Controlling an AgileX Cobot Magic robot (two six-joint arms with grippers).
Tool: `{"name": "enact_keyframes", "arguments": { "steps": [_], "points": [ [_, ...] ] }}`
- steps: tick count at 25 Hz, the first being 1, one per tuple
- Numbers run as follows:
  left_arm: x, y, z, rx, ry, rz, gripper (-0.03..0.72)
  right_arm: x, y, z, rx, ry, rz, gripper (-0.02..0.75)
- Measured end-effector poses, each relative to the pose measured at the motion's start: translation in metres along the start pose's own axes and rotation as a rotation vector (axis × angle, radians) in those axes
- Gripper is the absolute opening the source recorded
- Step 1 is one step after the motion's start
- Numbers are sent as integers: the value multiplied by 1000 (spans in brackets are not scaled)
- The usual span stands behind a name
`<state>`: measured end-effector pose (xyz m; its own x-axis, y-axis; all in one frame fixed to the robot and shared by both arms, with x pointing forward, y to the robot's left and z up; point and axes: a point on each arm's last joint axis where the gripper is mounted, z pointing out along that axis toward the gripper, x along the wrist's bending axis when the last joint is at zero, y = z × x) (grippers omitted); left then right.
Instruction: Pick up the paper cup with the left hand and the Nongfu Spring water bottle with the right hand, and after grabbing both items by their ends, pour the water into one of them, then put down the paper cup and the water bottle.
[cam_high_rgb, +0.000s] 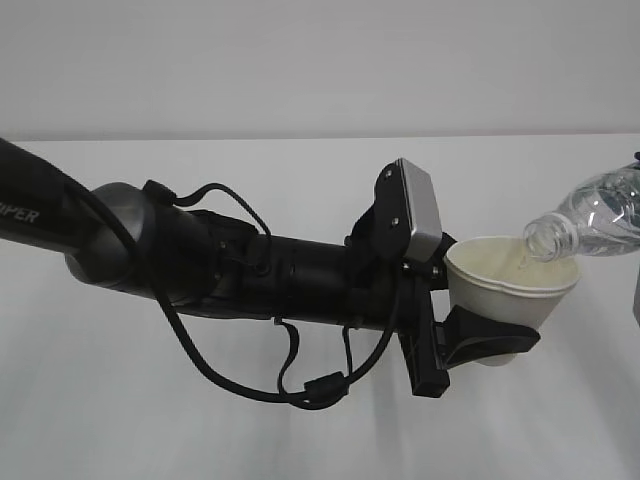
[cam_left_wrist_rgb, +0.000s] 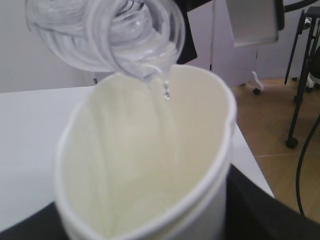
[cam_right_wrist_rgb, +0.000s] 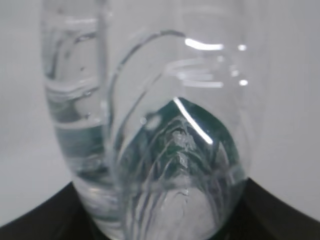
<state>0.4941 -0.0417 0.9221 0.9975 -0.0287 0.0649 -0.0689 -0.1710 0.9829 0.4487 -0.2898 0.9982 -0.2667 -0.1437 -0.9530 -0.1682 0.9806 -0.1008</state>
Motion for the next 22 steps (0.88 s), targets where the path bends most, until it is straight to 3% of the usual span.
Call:
{"name": "enact_keyframes", "arguments": {
  "steps": [22],
  "points": [
    [0,0,0,0,0,0,430,0,0,0,0,1,-17,447]
  ]
}}
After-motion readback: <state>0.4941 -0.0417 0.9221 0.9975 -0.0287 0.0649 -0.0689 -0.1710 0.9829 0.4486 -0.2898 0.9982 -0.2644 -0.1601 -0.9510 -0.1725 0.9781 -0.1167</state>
